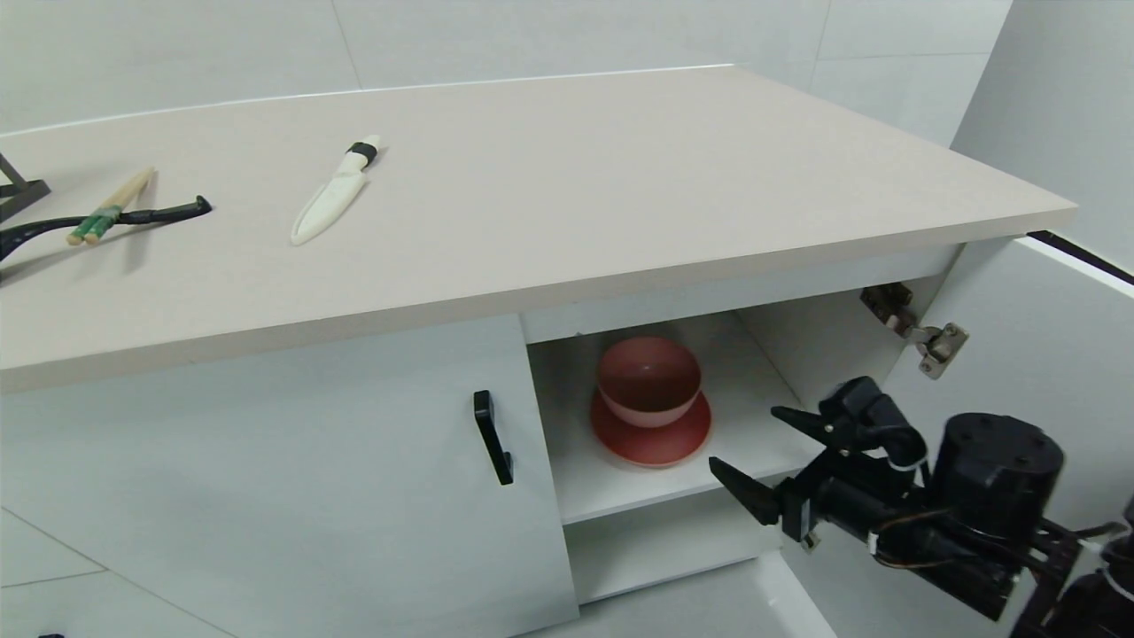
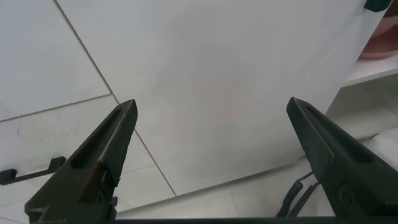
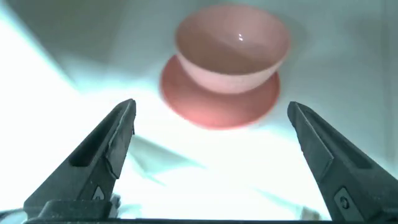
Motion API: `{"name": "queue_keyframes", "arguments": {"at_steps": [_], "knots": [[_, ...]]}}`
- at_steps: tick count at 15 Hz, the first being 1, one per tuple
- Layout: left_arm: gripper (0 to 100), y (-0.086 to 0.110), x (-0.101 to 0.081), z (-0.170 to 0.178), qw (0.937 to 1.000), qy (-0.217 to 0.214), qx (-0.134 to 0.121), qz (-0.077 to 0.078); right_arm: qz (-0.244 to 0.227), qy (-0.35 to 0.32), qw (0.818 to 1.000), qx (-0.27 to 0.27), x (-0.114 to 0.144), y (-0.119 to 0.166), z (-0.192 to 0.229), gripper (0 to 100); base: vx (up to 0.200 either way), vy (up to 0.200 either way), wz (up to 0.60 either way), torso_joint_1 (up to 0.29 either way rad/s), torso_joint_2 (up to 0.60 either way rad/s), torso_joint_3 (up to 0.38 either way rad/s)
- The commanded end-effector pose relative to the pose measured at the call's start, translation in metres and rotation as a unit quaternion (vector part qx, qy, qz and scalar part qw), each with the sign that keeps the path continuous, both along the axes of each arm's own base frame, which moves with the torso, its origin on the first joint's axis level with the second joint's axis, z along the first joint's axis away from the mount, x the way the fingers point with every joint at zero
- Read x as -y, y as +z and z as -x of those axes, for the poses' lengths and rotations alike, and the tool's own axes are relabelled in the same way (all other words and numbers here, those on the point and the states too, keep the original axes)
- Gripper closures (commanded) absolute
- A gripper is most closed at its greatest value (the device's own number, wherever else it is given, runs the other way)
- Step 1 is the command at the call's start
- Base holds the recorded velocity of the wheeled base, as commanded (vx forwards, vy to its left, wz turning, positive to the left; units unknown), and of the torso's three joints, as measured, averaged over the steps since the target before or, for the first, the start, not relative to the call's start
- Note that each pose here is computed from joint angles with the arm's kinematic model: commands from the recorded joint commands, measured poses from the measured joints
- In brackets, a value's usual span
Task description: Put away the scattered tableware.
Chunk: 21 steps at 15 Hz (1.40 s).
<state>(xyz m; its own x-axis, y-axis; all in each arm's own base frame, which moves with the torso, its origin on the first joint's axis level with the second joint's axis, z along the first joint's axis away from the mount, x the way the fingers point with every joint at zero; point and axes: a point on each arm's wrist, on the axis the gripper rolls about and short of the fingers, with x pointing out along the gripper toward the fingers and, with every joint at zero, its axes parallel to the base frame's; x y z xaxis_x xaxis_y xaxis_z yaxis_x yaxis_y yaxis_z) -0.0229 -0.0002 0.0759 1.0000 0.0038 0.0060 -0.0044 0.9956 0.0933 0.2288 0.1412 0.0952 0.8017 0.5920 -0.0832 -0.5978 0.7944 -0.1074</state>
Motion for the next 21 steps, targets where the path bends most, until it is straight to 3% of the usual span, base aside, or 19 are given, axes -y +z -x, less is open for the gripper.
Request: {"name": "queue_keyframes", "arguments": {"at_steps": [1,4,8,11,13,14,16,17,21], "knots": [[0,0.0,0.0,0.0,1.0,0.001,-0.001,0.001,-0.02,0.004,0.999,0.048,0.029,0.032,0.05,0,0.0,0.0,0.0,0.0,0.0,0.0],[0,0.0,0.0,0.0,0.9997,0.001,-0.001,0.025,-0.029,-0.019,0.997,0.064,0.057,0.04,0.081,0,0.0,0.0,0.0,0.0,0.0,0.0],[0,0.0,0.0,0.0,0.9997,0.001,-0.002,0.023,-0.027,-0.078,0.993,0.09,0.086,0.057,0.103,0,0.0,0.0,0.0,0.0,0.0,0.0],[0,0.0,0.0,0.0,0.9997,0.003,-0.002,0.024,-0.019,-0.133,0.988,0.076,0.109,0.058,0.13,0,-0.067,0.0,0.0,0.001,0.0,0.001],[0,0.0,0.0,0.0,0.9997,0.003,-0.002,0.022,-0.012,-0.166,0.984,0.061,0.124,0.051,0.164,0,-0.2,0.0,0.0,0.0,0.0,0.005],[0,0.0,0.0,0.0,0.9997,0.003,-0.002,0.024,-0.02,-0.218,0.974,0.052,0.136,0.033,0.202,0,-0.2,0.0,0.0,-0.002,0.01,0.007],[0,0.0,0.0,0.0,0.9997,0.003,-0.002,0.025,-0.034,-0.242,0.967,0.076,0.14,0.002,0.243,0,-0.2,0.0,0.0,0.01,0.0,0.0],[0,0.0,0.0,0.0,0.9997,0.002,-0.002,0.024,-0.021,-0.266,0.963,0.04,0.14,-0.012,0.247,0,-0.2,0.0,0.0,-0.007,0.0,0.007],[0,0.0,0.0,0.0,0.9993,0.003,-0.002,0.037,-0.024,-0.27,0.962,0.04,0.139,-0.019,0.252,0,-0.15,0.0,0.0,-0.001,0.0,-0.002]]}}
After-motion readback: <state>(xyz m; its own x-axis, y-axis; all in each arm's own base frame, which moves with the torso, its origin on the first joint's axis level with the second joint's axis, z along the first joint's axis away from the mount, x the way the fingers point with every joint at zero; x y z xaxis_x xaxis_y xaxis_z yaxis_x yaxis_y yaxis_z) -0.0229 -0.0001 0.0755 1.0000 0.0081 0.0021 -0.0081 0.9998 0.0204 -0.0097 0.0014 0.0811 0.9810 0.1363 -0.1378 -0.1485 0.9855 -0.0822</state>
